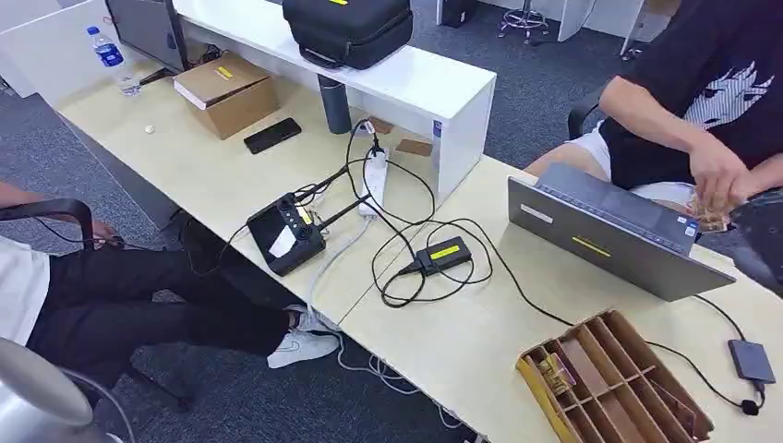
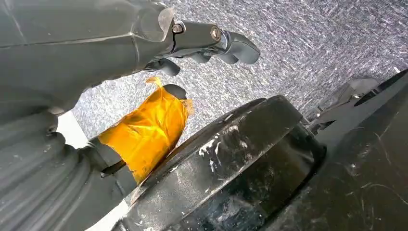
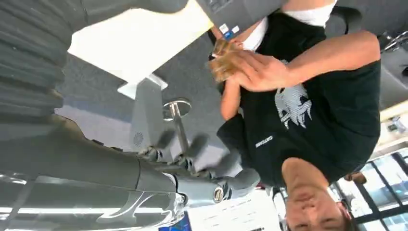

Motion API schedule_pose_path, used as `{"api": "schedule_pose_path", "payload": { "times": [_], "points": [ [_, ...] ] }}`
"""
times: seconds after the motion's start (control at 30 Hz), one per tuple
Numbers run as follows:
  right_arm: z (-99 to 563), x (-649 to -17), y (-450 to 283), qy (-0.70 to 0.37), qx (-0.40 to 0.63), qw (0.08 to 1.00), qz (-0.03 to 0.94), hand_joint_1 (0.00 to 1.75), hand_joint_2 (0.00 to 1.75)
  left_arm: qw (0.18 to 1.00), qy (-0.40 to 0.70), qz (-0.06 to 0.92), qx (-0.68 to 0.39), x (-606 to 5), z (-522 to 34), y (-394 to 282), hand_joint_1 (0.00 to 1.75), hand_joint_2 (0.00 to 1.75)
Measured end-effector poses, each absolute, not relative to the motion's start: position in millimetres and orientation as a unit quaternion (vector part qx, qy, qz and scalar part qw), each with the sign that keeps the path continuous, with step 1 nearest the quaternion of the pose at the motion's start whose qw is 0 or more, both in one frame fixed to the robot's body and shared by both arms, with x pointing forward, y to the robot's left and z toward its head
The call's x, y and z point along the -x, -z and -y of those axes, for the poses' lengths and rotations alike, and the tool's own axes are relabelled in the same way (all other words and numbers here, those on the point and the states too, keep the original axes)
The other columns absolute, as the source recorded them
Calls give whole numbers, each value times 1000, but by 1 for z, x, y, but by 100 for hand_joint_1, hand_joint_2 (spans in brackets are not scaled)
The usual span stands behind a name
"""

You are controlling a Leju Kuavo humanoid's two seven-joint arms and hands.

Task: Pass the card to the sensor for recognition and then transmit it.

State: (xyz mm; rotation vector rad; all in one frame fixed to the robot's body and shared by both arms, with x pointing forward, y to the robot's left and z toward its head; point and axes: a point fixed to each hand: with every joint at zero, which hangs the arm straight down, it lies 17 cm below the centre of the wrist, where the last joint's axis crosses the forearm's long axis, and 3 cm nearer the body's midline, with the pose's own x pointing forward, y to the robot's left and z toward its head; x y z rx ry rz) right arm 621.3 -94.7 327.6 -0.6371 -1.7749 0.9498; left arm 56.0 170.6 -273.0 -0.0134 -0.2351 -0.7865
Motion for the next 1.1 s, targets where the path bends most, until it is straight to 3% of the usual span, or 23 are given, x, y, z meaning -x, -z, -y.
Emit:
{"api": "schedule_pose_path", "payload": {
  "times": [0.3, 0.8, 1.1],
  "points": [
    [65, -569, -325, -330, 108, 497, 795, 0, 175, 929, 350, 122, 10, -55, -171, 273, 0, 175],
    [70, -526, -328, -304, 70, 464, 829, 0, 175, 937, 327, 122, 11, -54, -171, 273, 0, 175],
    [117, -448, -294, -180, 8, 459, 870, 0, 175, 953, 273, 128, 3, -52, -171, 273, 0, 175]
  ]
}}
